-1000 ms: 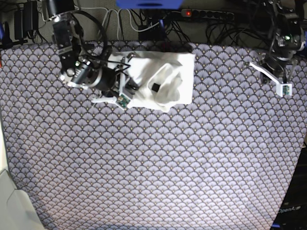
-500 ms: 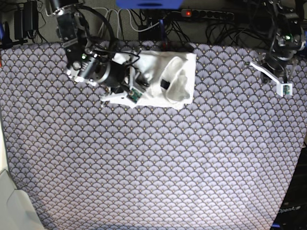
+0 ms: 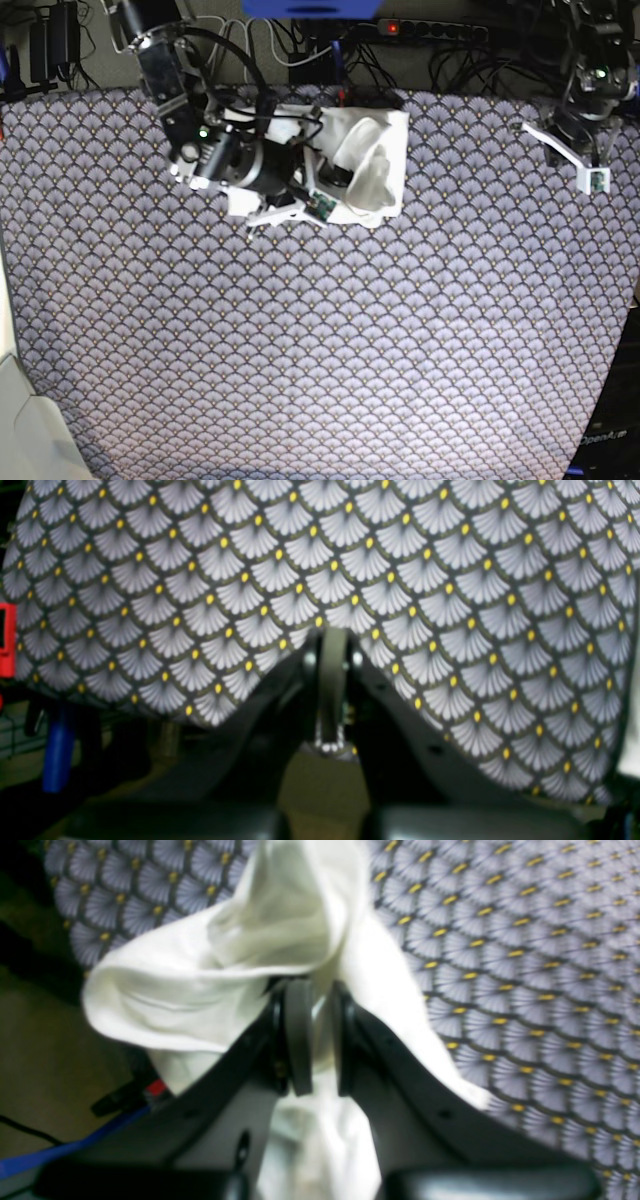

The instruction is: Fold the T-shirt properly

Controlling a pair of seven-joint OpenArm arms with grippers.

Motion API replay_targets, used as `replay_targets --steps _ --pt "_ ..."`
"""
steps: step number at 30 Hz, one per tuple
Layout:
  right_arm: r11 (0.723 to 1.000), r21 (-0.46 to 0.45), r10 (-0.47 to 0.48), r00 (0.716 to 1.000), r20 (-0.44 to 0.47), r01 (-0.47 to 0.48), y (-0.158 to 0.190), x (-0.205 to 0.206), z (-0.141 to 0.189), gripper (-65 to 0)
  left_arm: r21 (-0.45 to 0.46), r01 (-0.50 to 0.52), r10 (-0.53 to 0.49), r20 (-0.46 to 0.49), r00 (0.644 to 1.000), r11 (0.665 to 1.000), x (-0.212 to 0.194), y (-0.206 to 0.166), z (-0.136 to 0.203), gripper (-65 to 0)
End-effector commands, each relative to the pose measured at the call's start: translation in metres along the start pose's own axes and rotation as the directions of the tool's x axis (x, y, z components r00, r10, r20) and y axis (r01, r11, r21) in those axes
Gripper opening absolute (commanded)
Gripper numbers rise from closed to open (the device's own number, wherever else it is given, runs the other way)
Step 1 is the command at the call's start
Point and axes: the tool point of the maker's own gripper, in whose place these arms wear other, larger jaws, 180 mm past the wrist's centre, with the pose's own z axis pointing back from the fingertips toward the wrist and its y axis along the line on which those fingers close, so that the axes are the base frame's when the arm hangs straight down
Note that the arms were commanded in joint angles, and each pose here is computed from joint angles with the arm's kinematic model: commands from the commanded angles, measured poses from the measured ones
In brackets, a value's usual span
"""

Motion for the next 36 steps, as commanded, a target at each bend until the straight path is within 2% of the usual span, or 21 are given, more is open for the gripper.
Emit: replay_targets --steps 1,5,10,17,23,28,33,36 --pt "1.0 -0.008 0.002 0.998 0.066 -0.001 -0.006 0.02 0.0 -59.1 0.009 0.013 -0.013 0.029 0.999 1.0 0.008 0.004 0.003 -64.6" --pt "1.0 0.003 -0.014 0.999 0.04 0.014 -0.01 0.013 -0.009 -59.1 0.012 0.017 -0.017 0.026 1.0 1.0 0.007 0.005 0.004 -64.6" --pt "0.999 0.022 -0.034 0.998 0.053 0.033 -0.003 0.019 -0.015 -59.0 0.012 0.017 -0.018 0.021 1.0 1.0 0.005 0.005 0.004 -64.6" --pt "0.992 0.126 -0.018 0.998 0.054 0.011 0.036 0.028 -0.034 -59.1 0.014 0.02 -0.02 0.016 1.0 1.0 0.004 0.005 0.004 -64.6" --pt "0.981 0.179 -0.095 0.991 0.096 0.077 0.046 0.025 -0.054 -59.0 0.019 0.029 -0.029 -0.011 1.0 0.999 -0.009 0.007 0.009 -64.6" --pt "0.972 0.207 -0.133 0.987 0.087 0.113 0.049 0.023 -0.069 -59.0 0.07 0.004 -0.003 -0.008 1.0 0.998 -0.01 0.028 0.016 -64.6" --pt "0.963 0.262 -0.094 0.989 0.116 0.06 0.076 0.045 -0.073 -59.0 0.085 0.004 -0.003 -0.009 1.0 0.996 -0.01 0.034 0.018 -64.6" --pt "0.965 0.262 -0.058 0.985 0.164 0.013 0.082 0.062 -0.065 -59.0 0.085 0.005 -0.004 -0.009 1.0 0.996 -0.009 0.033 0.018 -64.6"
